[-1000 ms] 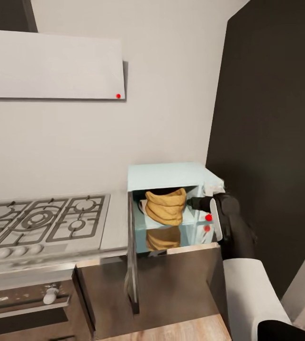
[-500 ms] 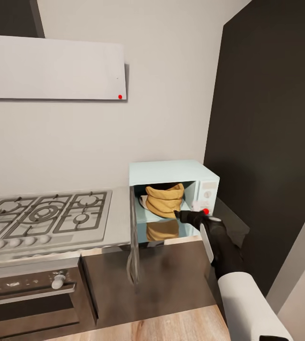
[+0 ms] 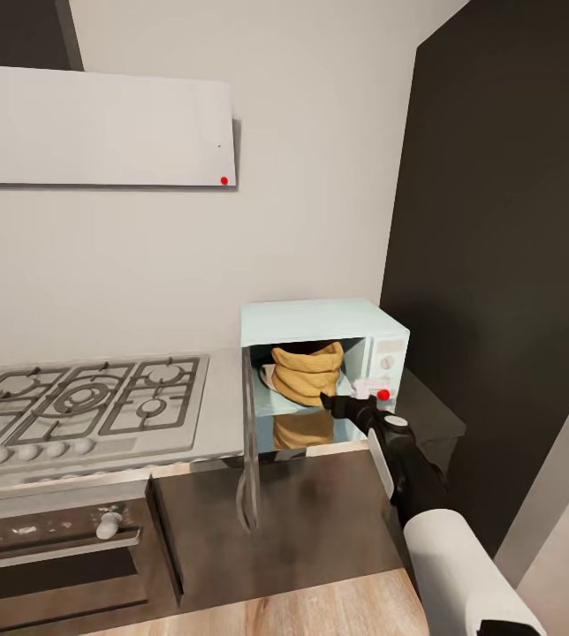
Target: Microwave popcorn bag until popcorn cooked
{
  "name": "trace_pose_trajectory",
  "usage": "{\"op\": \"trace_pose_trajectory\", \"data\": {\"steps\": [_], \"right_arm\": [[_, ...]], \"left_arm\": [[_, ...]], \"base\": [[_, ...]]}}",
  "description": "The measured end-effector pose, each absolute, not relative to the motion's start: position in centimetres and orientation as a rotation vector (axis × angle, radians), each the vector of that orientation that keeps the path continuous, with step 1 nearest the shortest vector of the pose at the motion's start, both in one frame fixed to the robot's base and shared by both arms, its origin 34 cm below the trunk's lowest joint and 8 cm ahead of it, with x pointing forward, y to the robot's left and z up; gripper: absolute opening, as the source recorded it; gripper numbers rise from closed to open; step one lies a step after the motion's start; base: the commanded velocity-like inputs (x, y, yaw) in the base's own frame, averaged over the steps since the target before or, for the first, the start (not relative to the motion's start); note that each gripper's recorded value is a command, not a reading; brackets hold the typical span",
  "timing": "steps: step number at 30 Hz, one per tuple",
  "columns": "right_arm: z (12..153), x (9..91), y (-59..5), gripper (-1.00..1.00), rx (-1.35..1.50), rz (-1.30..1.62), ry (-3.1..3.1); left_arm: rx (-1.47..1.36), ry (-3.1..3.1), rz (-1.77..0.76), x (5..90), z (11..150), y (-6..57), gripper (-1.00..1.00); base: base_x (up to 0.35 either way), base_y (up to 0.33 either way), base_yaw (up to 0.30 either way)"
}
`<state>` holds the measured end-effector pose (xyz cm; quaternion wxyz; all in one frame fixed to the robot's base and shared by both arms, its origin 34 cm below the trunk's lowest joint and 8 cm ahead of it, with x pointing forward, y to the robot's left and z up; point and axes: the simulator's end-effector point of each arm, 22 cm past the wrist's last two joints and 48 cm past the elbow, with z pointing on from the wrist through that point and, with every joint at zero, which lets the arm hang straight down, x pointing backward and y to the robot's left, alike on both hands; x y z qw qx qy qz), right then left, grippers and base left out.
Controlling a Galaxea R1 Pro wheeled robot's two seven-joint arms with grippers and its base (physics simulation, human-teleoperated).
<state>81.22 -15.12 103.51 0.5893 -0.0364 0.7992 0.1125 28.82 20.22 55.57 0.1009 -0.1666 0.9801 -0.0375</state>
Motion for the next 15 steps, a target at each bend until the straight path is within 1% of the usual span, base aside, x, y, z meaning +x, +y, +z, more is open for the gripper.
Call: {"op": "trace_pose_trajectory", "data": {"steps": [2, 15], "right_arm": [[103.54, 81.21, -15.14, 1.00, -0.084, 0.262, 1.860], [103.46, 81.10, -14.51, 1.00, -0.086, 0.277, 1.861]], "left_arm": [[-0.493, 2.896, -0.111, 28.81, 55.58, 20.27, 1.00], [-0.488, 2.896, -0.116, 28.82, 55.58, 20.32, 1.00]], "base": [[0.195, 0.000, 0.000], [0.281, 0.000, 0.000]]}}
